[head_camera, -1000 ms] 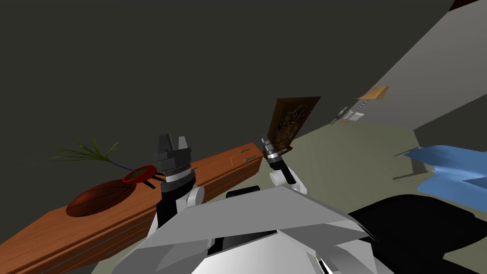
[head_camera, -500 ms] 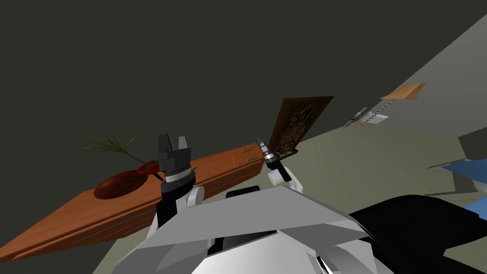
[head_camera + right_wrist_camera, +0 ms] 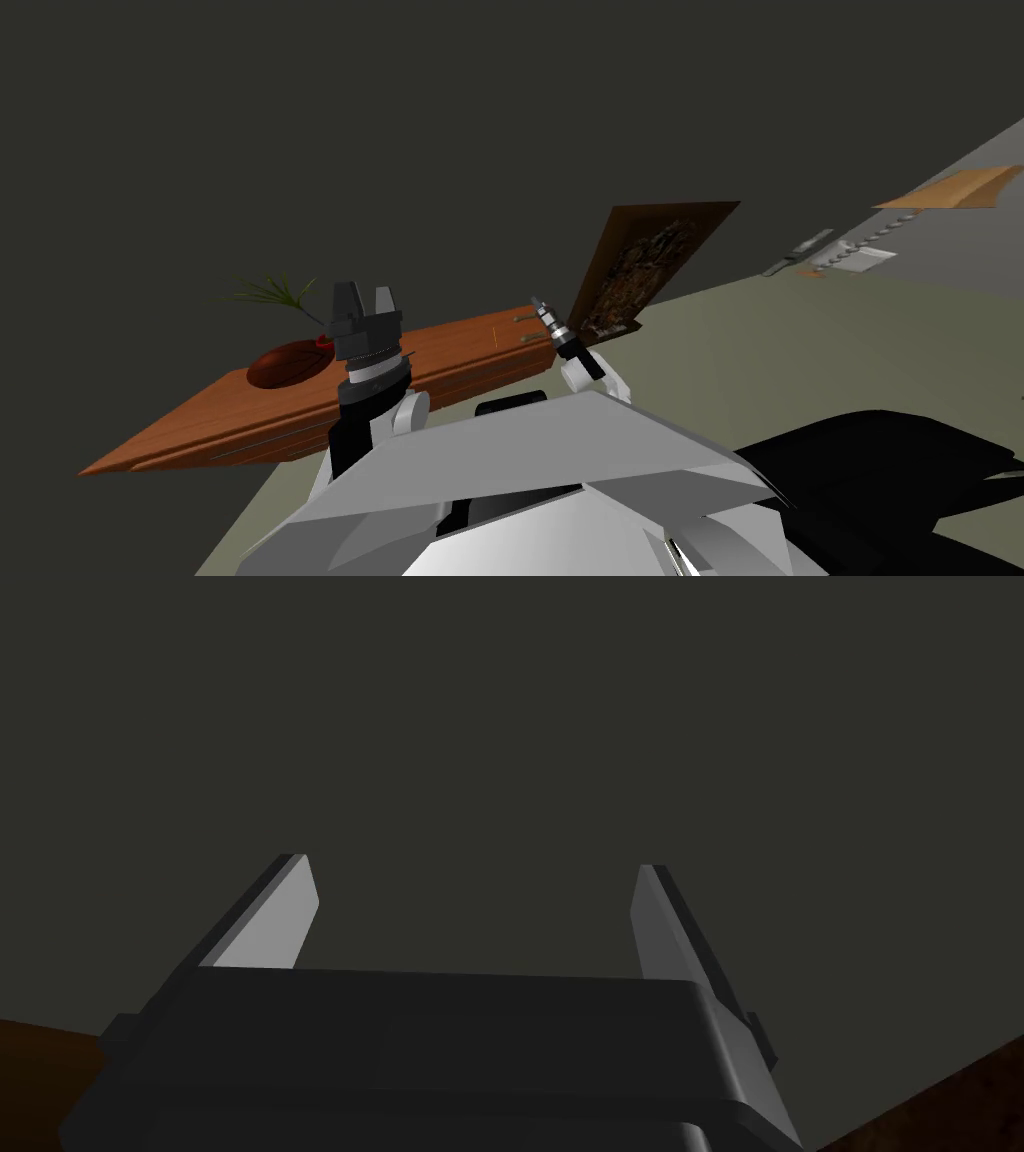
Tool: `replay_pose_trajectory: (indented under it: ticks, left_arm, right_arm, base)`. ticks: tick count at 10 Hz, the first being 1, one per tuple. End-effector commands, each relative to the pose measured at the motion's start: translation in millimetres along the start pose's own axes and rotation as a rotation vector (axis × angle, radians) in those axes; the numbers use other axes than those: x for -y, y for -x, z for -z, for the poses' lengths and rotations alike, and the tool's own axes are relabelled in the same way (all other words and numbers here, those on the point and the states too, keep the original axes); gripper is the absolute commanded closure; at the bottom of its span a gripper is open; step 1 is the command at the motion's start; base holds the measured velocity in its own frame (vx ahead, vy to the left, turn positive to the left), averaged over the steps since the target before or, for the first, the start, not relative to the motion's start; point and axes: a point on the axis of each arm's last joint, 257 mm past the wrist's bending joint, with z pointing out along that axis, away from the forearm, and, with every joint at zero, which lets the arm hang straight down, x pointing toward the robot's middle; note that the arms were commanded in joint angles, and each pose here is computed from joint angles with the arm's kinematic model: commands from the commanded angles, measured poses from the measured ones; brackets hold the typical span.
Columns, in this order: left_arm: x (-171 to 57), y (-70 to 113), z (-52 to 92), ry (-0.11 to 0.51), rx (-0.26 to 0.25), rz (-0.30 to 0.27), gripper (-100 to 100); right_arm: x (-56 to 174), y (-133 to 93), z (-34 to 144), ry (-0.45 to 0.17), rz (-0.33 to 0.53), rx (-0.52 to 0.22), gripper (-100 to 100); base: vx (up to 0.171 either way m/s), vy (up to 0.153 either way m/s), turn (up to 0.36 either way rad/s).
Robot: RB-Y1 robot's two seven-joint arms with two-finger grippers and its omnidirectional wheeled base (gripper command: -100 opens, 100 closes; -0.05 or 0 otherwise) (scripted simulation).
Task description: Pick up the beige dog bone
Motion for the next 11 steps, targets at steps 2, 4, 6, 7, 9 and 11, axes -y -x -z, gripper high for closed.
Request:
replay_pose_trajectory:
  ticks: [2, 4, 6, 7, 9, 11]
  left_arm:
    - [0, 0.0, 0.0, 0.0, 0.0, 0.0, 0]
    - [0, 0.0, 0.0, 0.0, 0.0, 0.0, 0]
    - [0, 0.0, 0.0, 0.0, 0.0, 0.0, 0]
    - [0, 0.0, 0.0, 0.0, 0.0, 0.0, 0]
    - [0, 0.0, 0.0, 0.0, 0.0, 0.0, 0]
    - [0, 0.0, 0.0, 0.0, 0.0, 0.0, 0]
  right_arm:
    - [18, -27, -0.2, -0.038, 0.087, -0.078, -100]
    - [31, -45, 1.4, -0.061, 0.15, -0.132, -100]
    - [31, -45, 1.4, -0.059, 0.184, -0.133, -100]
    - [45, -63, 4.2, -0.082, 0.236, -0.189, -100]
    - [61, -80, 8.3, -0.103, 0.3, -0.247, -100]
    - [75, -95, 12.9, -0.118, 0.373, -0.305, -100]
  base:
    - [0.004, -0.031, 0.175]
    - [0.001, -0.029, 0.179]
    - [0.001, -0.028, 0.041]
    - [-0.001, -0.026, 0.357]
    - [0.003, -0.033, 0.089]
    - [0.002, -0.035, 0.21]
